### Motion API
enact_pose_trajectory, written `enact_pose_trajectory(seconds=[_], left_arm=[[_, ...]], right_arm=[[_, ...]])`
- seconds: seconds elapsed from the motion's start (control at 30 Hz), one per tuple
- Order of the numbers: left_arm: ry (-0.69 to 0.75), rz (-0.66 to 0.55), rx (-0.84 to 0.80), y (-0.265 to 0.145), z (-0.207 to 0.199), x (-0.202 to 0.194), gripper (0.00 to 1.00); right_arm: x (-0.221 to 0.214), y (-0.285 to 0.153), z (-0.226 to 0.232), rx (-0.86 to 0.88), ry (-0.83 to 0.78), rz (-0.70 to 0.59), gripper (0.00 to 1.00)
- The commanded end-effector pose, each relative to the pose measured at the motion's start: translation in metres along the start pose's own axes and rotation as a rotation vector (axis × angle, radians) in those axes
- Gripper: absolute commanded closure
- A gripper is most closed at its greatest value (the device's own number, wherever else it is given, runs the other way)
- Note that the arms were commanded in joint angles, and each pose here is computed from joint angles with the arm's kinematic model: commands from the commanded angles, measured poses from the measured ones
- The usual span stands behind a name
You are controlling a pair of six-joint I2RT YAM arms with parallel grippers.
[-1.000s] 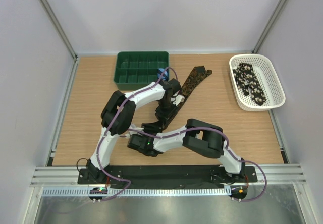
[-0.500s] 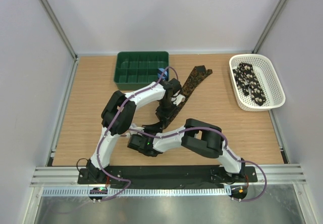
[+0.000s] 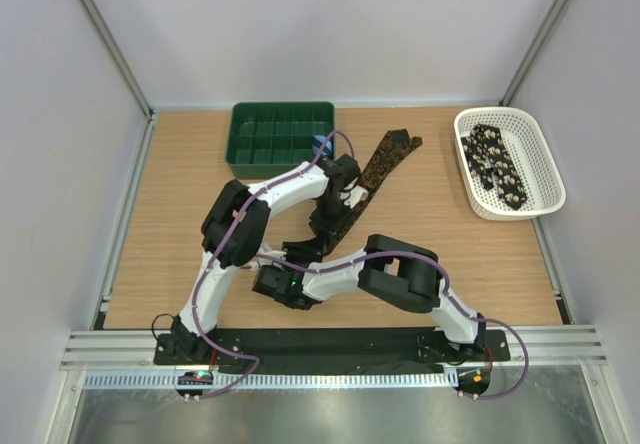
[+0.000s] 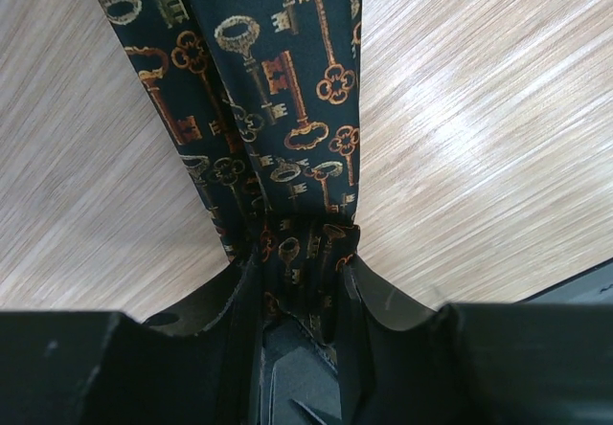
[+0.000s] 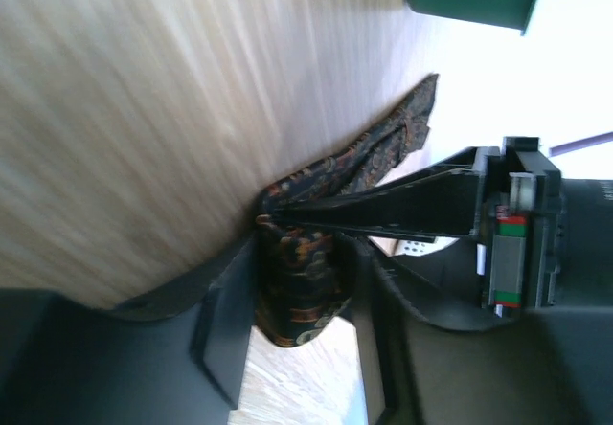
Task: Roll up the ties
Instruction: Roll the tie
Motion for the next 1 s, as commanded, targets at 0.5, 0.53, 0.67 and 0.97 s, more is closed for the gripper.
enact_pose_trajectory(seconds=[0.5, 0.53, 0.67, 0.97], left_arm=[[-0.013, 0.263, -0.021, -0.020, -0.012, -0.024, 0.79], [-0.005, 0.277, -0.023, -0.019, -0.012, -0.024, 0.79], [-0.001, 0.312, -0.024, -0.015, -0.013, -0.027, 0.78], [0.007, 0.351, -0.047, -0.008, -0.012, -0.032, 0.78]], right_arm=[[-0.030, 0.023, 0.023, 0.047, -0.118, 0.122, 0.27], [-0.030, 0.024, 0.023, 0.044, -0.119, 0.123, 0.27], [-0.033, 0.024, 0.024, 0.037, -0.127, 0.130, 0.27], [-0.037, 0.027, 0.028, 0.039, -0.135, 0.155, 0.46]])
Point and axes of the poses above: each gripper's point midway between its finger pads, its own y axis out along the fingers, its own z axis along the line the jaws close on, x = y × z, the point moved 10 cm from there along -y, back along the fingers, and after that the axes turned 5 degrees about y, right-handed, at the moved point
